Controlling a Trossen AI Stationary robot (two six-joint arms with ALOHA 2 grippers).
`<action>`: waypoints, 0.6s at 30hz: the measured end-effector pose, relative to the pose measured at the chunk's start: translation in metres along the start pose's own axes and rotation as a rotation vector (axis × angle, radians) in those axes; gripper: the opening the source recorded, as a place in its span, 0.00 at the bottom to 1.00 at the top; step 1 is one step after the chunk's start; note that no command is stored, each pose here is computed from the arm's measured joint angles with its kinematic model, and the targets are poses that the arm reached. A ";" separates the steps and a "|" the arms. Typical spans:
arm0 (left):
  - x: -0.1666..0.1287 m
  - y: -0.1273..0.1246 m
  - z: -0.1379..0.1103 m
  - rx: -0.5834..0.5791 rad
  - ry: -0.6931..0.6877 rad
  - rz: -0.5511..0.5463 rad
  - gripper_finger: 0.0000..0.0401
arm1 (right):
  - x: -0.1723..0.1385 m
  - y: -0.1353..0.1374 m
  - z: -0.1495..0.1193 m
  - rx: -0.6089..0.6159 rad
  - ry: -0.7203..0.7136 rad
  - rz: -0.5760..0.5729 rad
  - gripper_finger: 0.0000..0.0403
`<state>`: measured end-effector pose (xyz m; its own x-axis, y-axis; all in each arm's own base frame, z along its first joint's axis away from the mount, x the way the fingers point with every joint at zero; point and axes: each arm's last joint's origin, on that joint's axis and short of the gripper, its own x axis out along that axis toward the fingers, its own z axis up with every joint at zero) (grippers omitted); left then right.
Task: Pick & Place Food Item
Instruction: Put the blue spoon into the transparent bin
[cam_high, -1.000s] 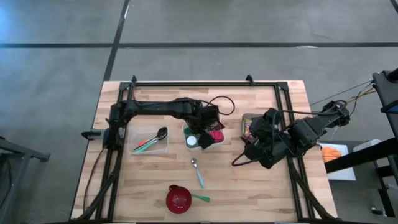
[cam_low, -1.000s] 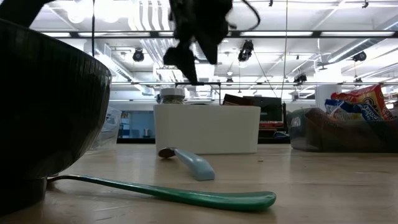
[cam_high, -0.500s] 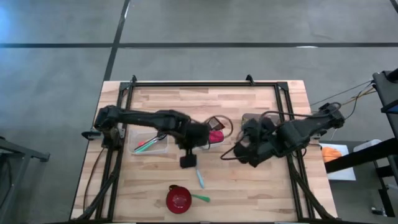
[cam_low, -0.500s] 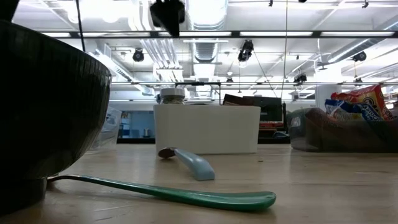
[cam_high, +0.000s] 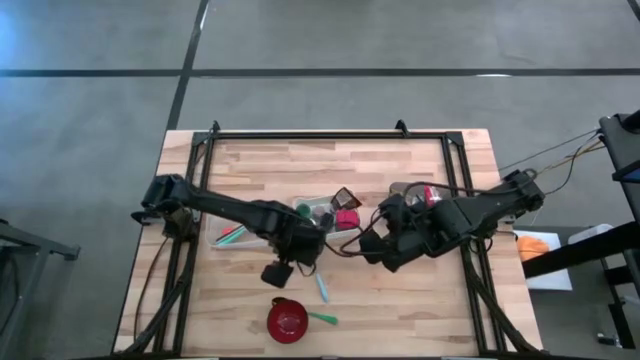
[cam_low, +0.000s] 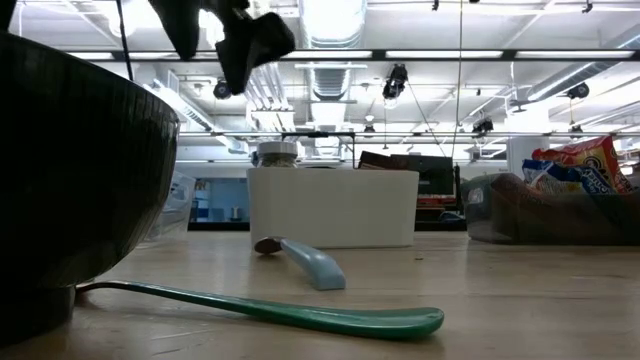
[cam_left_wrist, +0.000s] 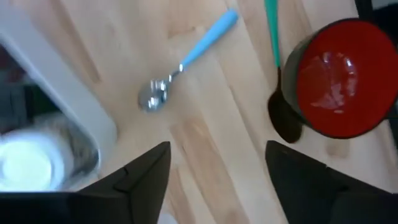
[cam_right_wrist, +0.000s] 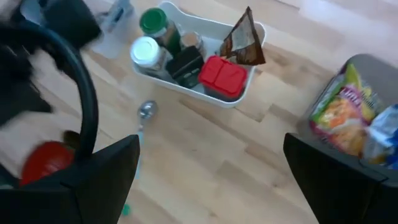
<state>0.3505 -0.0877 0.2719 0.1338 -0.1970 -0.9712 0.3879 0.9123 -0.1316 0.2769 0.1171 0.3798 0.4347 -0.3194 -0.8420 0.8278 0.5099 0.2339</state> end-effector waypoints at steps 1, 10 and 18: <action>0.004 0.000 0.001 0.042 -0.014 0.001 0.64 | -0.002 0.001 0.001 0.023 -0.001 0.009 0.98; 0.039 -0.014 0.011 0.423 -0.178 0.037 0.60 | -0.001 0.012 -0.007 0.088 0.002 0.081 0.98; 0.072 -0.011 0.004 0.509 -0.242 0.064 0.60 | 0.000 0.012 -0.009 0.025 0.001 0.078 0.98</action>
<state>0.3593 -0.1133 0.2041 0.3535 -0.2782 -0.8931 0.7548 0.6488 0.0967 0.2837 0.1306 0.3786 0.4977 -0.2792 -0.8212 0.8003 0.5128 0.3107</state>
